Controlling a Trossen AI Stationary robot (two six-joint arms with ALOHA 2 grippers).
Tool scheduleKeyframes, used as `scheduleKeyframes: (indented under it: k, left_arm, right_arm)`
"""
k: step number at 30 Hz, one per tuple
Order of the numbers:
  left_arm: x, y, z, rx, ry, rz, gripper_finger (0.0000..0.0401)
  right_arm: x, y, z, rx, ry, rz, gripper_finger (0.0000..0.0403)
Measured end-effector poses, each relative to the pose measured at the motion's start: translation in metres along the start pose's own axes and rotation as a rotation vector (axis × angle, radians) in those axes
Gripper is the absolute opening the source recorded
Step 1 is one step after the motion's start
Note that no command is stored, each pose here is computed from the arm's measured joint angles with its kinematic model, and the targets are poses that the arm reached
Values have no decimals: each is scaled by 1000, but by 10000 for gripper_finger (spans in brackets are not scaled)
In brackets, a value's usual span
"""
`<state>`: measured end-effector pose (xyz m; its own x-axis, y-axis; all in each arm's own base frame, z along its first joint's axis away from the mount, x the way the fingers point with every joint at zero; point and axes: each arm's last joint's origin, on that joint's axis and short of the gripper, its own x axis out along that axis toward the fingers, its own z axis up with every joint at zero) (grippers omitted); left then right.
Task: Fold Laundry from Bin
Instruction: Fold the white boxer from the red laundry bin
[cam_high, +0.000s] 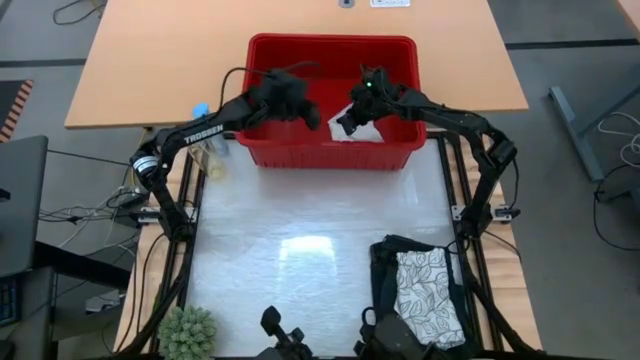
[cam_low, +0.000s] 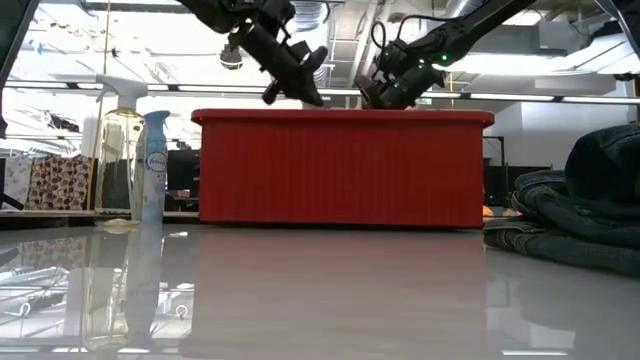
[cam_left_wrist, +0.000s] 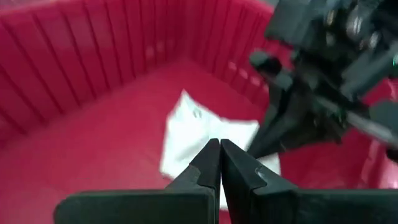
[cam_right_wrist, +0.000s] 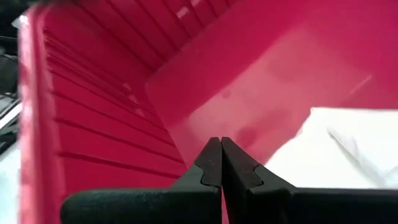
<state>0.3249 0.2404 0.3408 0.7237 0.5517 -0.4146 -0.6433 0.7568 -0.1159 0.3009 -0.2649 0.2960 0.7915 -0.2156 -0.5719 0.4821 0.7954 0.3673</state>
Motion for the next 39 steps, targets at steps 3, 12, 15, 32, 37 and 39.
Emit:
scheduleKeyframes:
  k: [3, 12, 15, 32, 37, 39]
  left_arm:
    - [-5, -1, 14, 65, -72, 31, 0]
    - [-10, 3, 34, 66, -256, 214, 0]
    - [-10, 3, 37, 124, -282, 219, 0]
    - [10, -13, 38, 273, -427, -42, 36]
    - [33, -17, 28, 300, -464, -189, 79]
    - [43, -15, 25, 306, -489, -150, 93]
  right_arm:
    - [-6, 2, 10, -24, -23, 0, 24]
    - [-48, 7, 53, -108, -92, -36, 27]
    - [-67, 7, 70, -125, -158, -64, 28]
    - [-164, 26, 124, -221, -380, -134, 31]
    - [-181, 33, 126, -211, -370, -141, 32]
    - [-185, 35, 126, -209, -367, -142, 32]
